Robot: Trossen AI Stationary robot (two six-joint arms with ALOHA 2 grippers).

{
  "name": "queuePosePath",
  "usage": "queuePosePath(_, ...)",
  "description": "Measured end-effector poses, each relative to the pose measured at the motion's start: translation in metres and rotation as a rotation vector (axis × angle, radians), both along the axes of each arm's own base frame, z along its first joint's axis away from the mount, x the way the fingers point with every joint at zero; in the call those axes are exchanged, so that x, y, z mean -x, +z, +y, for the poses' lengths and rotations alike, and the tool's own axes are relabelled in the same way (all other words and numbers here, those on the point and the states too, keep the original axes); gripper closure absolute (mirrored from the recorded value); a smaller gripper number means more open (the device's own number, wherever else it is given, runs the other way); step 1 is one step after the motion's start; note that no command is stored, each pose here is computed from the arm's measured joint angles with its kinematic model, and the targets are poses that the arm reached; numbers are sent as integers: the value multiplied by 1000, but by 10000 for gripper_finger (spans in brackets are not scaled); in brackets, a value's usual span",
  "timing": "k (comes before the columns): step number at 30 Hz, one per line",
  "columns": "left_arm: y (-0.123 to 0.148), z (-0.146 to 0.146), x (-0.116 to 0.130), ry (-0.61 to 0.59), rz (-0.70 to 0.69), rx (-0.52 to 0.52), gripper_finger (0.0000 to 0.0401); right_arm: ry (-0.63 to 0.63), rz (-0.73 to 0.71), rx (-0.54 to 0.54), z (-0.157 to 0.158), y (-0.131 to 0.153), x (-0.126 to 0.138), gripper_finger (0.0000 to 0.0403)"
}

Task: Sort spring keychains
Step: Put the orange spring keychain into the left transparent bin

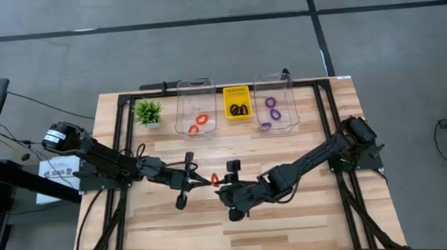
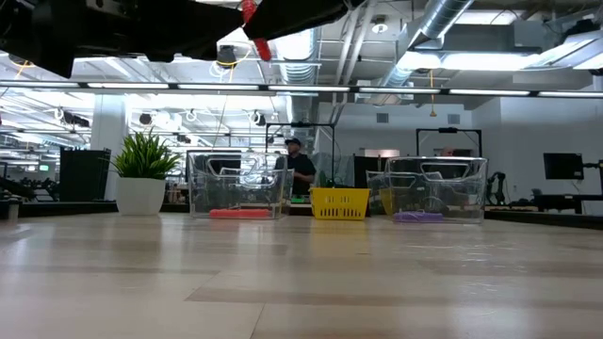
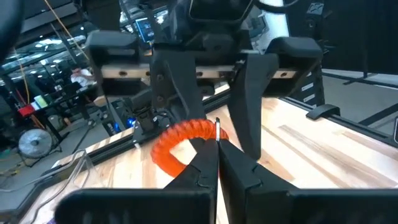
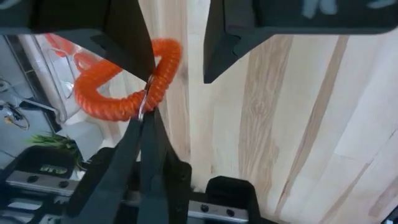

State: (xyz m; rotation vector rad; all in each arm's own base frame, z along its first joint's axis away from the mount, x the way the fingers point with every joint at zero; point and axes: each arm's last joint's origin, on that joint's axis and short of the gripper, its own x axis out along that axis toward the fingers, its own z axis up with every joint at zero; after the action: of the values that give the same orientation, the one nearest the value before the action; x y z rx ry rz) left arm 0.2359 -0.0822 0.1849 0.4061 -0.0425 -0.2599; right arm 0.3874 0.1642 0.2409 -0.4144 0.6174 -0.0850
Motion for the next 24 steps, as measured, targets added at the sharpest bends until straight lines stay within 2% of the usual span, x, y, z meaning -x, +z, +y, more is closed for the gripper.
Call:
queuePosePath(5, -3, 4, -1, 55, 28, -11, 397, -56, -28, 62, 6, 3, 6, 270)
queuePosePath(10, -7, 14, -3, 187, 71, -32, 397, -111, -54, 153, 15, 7, 14, 282)
queuePosePath(13, -9, 21, -4, 325, 86, -42, 397, -149, -78, 207, 21, 8, 18, 291)
queuePosePath(17, -11, 36, -4, 591, 97, -39, 397, -221, -116, 280, 28, 10, 24, 302)
queuePosePath(21, -13, 53, -2, 836, 94, -33, 397, -228, -127, 296, 33, 11, 28, 311)
queuePosePath(24, -13, 70, -3, 939, 91, -26, 397, -226, -129, 295, 33, 11, 28, 318)
